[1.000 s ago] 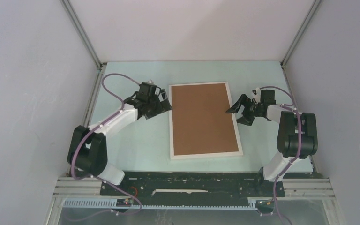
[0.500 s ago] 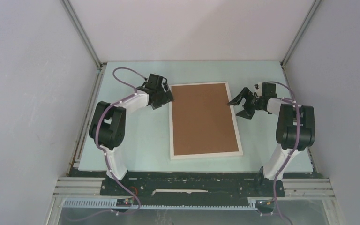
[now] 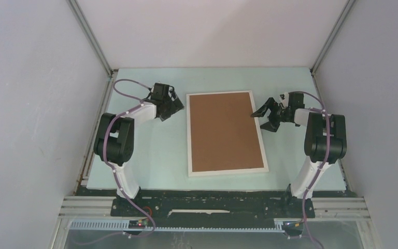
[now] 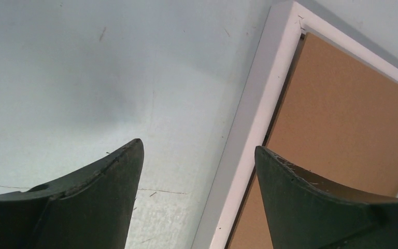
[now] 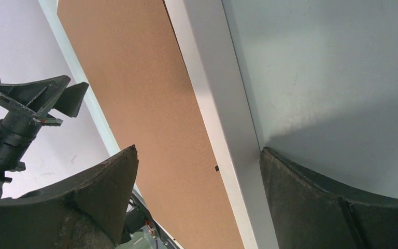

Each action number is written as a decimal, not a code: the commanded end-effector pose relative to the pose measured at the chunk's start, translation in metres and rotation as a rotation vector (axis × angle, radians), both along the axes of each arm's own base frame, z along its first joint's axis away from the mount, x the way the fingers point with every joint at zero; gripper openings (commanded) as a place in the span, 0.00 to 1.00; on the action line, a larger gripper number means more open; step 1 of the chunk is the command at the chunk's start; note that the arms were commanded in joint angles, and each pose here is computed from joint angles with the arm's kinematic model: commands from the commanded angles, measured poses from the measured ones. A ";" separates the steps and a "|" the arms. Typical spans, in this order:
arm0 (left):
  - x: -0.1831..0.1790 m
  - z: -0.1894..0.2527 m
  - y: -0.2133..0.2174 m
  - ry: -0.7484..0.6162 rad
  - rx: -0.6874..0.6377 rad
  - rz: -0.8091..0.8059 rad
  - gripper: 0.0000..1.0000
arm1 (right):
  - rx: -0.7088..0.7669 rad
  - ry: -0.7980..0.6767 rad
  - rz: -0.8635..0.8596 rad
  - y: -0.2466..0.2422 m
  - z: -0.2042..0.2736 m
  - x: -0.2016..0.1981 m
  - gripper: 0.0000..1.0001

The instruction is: Put the photo into the frame

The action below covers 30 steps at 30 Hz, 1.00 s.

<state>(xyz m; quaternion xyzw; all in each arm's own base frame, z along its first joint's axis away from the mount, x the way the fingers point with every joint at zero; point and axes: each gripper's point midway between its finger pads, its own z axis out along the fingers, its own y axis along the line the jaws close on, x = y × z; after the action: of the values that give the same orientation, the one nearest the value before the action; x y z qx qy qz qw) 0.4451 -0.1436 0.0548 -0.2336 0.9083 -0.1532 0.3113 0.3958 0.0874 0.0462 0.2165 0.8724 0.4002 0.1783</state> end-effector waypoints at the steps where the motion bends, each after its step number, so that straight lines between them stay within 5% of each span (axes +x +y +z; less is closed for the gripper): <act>1: 0.005 0.001 -0.003 -0.013 -0.028 0.010 0.85 | 0.006 -0.034 -0.001 0.001 0.004 0.013 0.93; 18: 0.004 0.010 -0.022 -0.075 -0.055 -0.086 0.93 | 0.025 -0.038 0.005 0.003 0.004 0.016 0.88; 30: 0.001 0.001 -0.015 -0.021 -0.020 -0.038 0.75 | 0.031 -0.039 0.003 0.003 0.006 0.018 0.81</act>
<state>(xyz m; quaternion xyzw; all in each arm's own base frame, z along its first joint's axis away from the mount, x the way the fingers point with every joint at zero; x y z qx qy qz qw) 0.4433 -0.1630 0.0488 -0.2128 0.9105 -0.1841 0.3029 0.4040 0.0875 0.0426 0.2194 0.8686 0.4057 0.1812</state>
